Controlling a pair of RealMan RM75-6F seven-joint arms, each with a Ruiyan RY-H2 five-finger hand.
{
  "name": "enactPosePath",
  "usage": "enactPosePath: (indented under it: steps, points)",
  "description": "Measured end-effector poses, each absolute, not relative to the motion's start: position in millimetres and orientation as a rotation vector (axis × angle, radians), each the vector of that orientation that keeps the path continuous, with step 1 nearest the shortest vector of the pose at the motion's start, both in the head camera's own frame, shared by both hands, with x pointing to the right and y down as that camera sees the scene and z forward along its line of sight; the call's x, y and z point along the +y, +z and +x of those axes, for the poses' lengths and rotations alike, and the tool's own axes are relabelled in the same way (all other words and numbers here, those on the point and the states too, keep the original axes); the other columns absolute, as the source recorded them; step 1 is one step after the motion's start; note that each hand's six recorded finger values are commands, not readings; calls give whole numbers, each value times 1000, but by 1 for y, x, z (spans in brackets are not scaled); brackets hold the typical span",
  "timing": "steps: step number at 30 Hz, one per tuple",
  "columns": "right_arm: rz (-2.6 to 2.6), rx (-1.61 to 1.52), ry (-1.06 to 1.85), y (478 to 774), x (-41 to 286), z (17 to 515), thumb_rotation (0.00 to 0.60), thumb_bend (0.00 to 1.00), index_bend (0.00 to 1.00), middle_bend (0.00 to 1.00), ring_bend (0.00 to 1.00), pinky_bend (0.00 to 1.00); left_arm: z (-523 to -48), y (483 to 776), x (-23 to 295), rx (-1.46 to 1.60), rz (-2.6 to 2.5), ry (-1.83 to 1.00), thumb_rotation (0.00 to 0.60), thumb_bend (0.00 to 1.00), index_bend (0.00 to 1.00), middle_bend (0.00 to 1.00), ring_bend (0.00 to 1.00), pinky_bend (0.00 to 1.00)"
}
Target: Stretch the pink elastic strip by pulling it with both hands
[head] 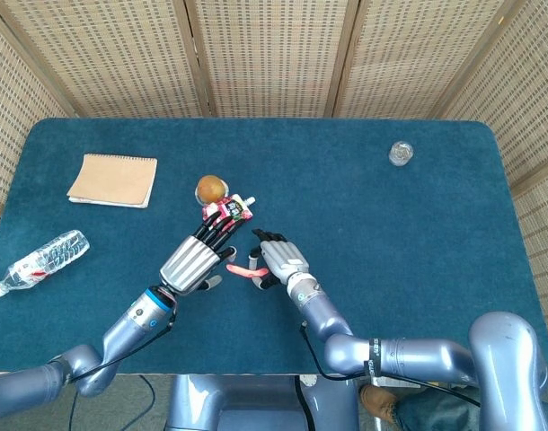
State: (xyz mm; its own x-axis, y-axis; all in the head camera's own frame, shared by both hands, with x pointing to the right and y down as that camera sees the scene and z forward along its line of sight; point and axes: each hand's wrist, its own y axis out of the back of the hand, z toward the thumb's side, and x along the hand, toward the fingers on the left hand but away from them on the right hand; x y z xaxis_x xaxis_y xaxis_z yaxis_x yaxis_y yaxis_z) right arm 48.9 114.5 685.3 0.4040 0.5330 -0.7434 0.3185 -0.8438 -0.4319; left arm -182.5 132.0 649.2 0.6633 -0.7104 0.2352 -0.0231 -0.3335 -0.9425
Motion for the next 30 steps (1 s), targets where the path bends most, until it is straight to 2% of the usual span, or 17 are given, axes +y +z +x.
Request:
enactPosePath:
  steps: [7, 21, 30]
  points:
    - [-2461, -761, 1401, 685, 116, 48, 600, 583, 705, 97, 0, 0, -163, 657, 140, 606, -1782, -742, 600, 185, 512, 0, 0, 0]
    - [-2471, -773, 1390, 680, 113, 51, 600, 583, 706, 97, 0, 0, -157, 662, 142, 618, -1745, -745, 600, 281, 539, 0, 0, 0]
    - [-2467, -776, 1396, 680, 113, 52, 600, 583, 706, 97, 0, 0, -161, 665, 137, 617, -1724, -762, 600, 284, 551, 0, 0, 0]
